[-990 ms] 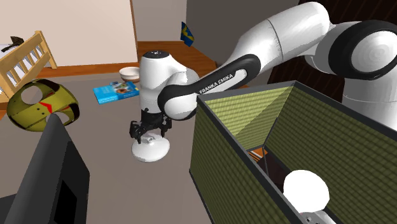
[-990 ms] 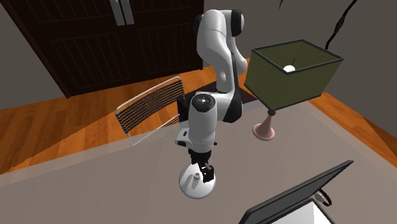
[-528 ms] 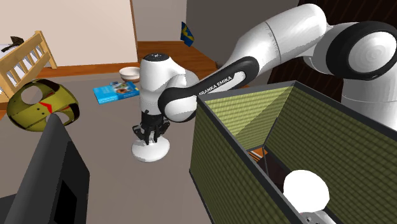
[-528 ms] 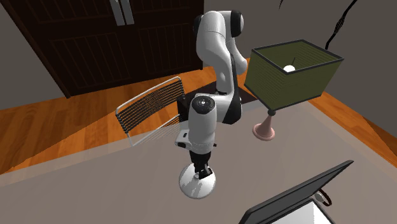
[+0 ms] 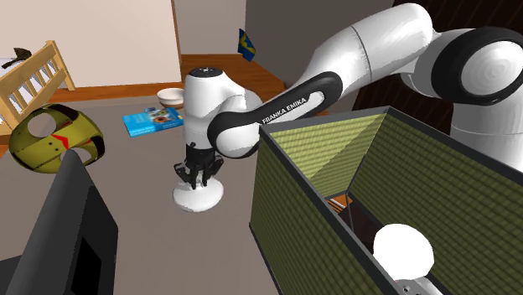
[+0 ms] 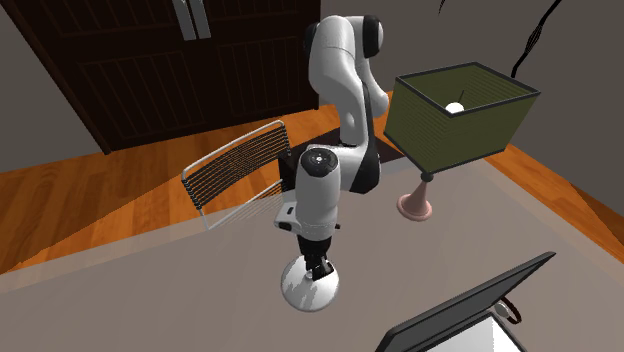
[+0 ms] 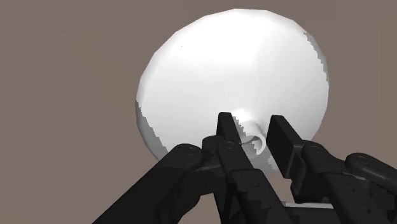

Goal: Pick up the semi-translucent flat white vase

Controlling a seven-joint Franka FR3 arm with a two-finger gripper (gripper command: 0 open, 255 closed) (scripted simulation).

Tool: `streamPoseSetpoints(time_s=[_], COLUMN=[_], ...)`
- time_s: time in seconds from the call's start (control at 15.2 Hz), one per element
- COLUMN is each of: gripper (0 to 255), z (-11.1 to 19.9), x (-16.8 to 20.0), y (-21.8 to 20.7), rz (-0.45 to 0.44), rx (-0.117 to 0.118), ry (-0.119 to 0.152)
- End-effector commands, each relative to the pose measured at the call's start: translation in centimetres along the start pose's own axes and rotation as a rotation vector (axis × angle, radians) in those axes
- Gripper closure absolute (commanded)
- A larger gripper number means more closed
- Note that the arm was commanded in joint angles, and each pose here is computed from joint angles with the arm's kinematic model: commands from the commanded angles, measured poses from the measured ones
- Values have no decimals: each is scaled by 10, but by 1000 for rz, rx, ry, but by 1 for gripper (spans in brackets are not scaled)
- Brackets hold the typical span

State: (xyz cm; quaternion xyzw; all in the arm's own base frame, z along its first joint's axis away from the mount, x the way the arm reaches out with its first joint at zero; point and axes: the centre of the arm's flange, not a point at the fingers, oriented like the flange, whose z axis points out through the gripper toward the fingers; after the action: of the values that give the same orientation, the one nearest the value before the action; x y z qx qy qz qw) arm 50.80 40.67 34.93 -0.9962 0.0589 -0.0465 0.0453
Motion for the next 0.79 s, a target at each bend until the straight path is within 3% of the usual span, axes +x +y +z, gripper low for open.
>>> streamPoseSetpoints(time_s=[0.0, 0.73], gripper=[255, 255], z=[-9, -67], x=[0, 5], y=[-1, -6], rz=[0, 0], rx=[0, 0], ry=[0, 0])
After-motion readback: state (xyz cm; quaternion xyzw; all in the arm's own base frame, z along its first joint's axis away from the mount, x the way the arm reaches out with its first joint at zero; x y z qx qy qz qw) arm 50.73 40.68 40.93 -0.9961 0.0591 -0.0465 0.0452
